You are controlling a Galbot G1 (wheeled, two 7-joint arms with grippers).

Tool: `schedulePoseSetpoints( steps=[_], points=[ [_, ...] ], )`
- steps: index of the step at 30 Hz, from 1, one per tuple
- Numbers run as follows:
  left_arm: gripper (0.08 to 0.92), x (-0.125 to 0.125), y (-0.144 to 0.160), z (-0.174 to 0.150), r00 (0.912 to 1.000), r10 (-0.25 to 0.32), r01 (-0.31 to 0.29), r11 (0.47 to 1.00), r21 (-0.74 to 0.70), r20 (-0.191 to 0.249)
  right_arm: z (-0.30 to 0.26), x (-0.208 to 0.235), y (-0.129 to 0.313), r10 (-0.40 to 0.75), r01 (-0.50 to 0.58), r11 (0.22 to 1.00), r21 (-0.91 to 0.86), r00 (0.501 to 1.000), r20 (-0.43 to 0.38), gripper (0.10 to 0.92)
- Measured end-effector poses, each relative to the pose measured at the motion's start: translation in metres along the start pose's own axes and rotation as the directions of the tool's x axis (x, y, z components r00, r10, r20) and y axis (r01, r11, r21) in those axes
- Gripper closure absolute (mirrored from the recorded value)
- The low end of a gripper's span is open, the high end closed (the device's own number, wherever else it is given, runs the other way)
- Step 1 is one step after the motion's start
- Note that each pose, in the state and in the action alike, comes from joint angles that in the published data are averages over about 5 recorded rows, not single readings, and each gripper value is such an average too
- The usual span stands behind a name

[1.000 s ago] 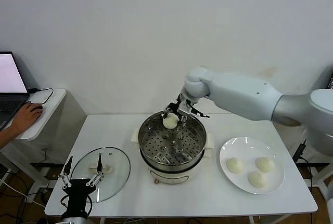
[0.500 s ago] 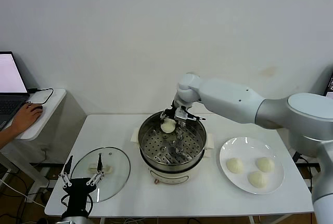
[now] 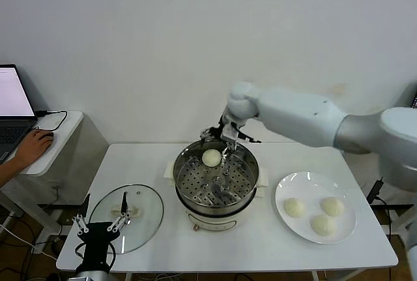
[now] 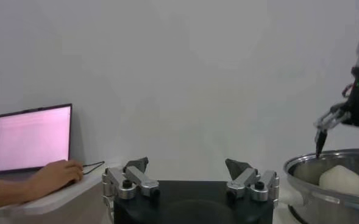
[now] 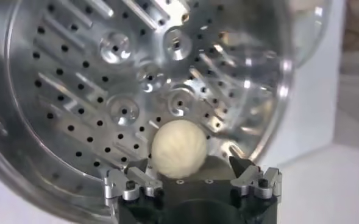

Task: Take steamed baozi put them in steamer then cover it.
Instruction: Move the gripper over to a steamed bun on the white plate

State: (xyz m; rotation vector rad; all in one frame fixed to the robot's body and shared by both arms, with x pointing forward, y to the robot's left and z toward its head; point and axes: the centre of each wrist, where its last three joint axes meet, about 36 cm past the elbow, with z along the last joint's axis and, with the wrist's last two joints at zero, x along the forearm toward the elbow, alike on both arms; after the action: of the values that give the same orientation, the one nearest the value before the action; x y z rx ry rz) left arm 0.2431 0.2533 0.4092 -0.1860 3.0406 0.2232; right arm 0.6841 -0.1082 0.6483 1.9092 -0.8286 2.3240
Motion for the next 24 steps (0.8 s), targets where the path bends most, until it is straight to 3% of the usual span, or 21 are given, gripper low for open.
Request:
schedulePoseSetpoints(
  steps=[6,13,24],
  points=[
    [0.177,-0.002,0.000,-0.005,0.9999,0.013,-0.013,1.000,-0.007,-0.011,0.003,0.052,0.039,0.005,-0.016,0.965,-0.263,0.999,-0.045,0.200],
    [0.177,-0.006,0.002,-0.006,0.9995,0.027,-0.027,0.999,-0.016,-0.018,0.003,0.092,0.120,-0.016,-0.032,0.845,-0.534,0.996,-0.085,0.199],
    [0.177,-0.011,0.004,-0.001,0.9992,0.027,-0.027,0.999,-0.022,-0.029,-0.008,0.086,0.232,-0.092,-0.012,0.672,-0.740,0.991,-0.099,0.200]
  ],
)
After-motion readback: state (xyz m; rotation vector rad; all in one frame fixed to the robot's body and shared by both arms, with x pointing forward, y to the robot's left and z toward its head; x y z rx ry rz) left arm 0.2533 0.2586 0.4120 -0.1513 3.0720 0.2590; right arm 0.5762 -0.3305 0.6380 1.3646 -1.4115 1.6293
